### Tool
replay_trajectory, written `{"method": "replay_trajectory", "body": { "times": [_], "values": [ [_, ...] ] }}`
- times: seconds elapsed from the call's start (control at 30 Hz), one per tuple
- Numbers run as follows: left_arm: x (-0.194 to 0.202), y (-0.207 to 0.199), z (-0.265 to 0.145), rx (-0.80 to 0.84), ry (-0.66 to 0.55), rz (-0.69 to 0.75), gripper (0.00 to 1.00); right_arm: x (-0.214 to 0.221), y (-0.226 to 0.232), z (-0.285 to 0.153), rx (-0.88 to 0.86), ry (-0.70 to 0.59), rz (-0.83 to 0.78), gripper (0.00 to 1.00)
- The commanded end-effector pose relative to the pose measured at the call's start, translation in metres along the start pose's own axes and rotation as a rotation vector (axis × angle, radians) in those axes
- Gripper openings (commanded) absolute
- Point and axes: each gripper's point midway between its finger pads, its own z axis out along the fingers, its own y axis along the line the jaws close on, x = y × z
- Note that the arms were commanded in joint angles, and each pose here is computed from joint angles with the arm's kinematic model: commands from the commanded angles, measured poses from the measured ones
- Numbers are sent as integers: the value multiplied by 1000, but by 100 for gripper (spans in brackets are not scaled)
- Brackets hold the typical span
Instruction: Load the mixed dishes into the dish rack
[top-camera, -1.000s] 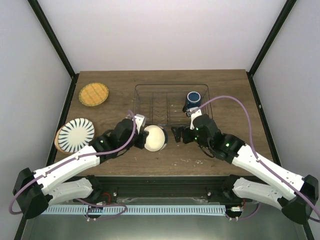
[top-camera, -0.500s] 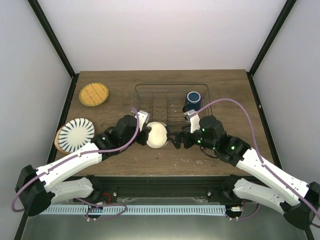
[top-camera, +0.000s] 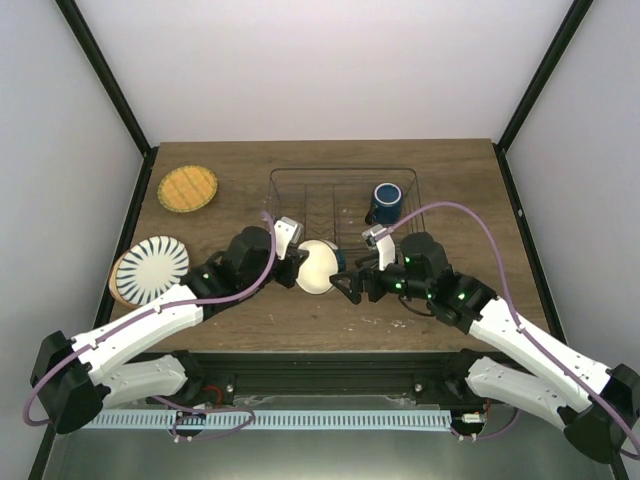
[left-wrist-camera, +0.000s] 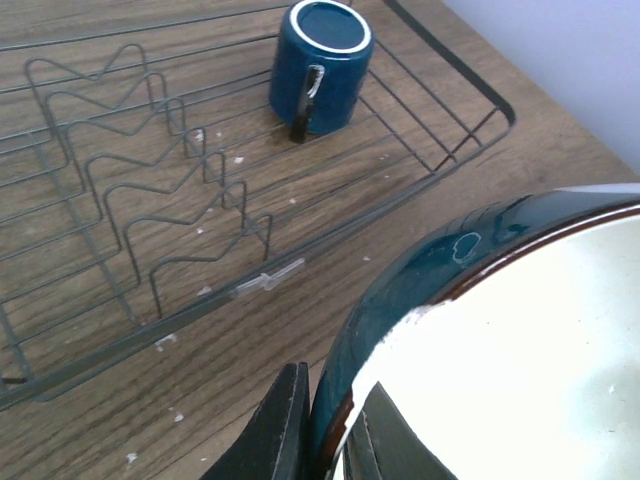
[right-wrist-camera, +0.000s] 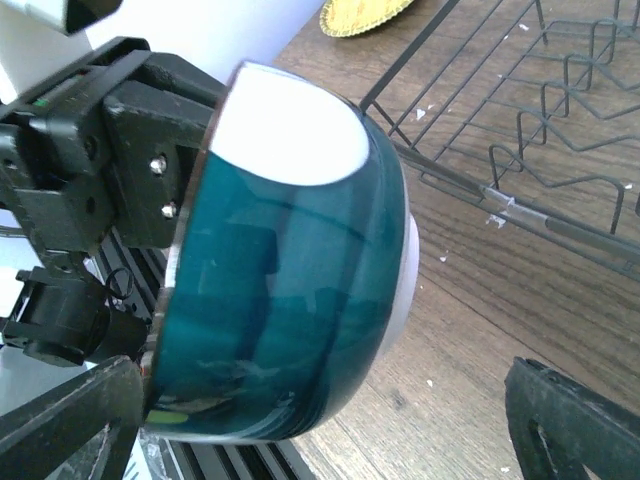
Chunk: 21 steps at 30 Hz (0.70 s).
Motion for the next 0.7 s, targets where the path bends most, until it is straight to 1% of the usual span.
{"method": "replay_trajectory", "body": {
  "times": [0.0,0.13,0.37,0.53,0.67],
  "values": [
    [-41,-29,-15,143,-134,-11,1,-4,9,0,-75,-21,-22,100],
    [-36,-38,-14,203,-123,-14,0,-2,11,6,-109,-21,-23,100],
    [-33,-41,-14,227,-124,-19,0,-1,16,11,-154,-20,-16,100],
    [-33,-35,-14,191,-137,-15,0,2,15,12,-154,-11,-3,100],
    [-40,-24,-19,133,-180,-6,0,4,14,11,-148,-3,3,100]
  ]
}}
